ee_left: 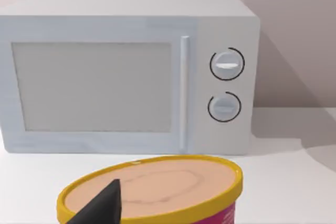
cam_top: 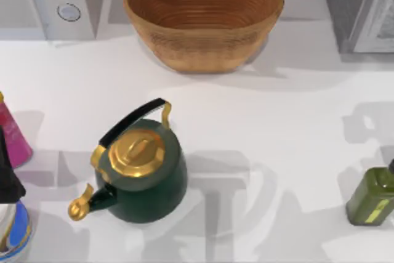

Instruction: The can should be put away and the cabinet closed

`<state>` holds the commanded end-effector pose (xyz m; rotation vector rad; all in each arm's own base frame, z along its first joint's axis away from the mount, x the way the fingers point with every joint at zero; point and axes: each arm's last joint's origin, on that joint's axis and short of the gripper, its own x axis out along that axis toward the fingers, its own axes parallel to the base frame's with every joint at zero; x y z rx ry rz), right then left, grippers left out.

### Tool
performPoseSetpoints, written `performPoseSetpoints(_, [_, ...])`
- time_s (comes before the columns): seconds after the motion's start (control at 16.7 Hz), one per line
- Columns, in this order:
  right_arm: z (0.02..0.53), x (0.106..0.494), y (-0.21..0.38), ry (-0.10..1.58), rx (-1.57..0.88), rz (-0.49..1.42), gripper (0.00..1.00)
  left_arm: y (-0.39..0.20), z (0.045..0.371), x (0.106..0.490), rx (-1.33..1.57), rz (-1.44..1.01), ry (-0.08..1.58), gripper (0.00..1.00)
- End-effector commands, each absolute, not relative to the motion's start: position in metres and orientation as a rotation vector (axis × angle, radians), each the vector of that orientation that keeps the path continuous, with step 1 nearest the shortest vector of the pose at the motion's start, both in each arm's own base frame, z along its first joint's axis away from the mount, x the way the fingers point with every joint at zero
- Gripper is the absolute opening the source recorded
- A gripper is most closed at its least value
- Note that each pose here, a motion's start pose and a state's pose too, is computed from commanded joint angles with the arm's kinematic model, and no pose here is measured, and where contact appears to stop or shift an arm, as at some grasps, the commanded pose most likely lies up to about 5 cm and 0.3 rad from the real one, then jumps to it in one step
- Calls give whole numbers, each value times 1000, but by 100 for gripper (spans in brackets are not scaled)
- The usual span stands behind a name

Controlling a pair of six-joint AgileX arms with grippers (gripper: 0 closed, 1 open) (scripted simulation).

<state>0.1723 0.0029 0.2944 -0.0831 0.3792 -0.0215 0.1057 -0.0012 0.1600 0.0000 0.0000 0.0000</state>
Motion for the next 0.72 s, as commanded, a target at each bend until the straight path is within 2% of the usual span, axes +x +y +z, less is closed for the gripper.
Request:
performPoseSetpoints(0.18, [233,132,0,329,-77,-17,100,-1,160,106,0,0,0,100])
performPoseSetpoints(0.36, [192,113,-1,205,-55,-14,100,-1,160,106,0,0,0,100])
performPoseSetpoints(0.72, [161,106,-1,6,-2,-1,100,-1,160,106,0,0,0,100])
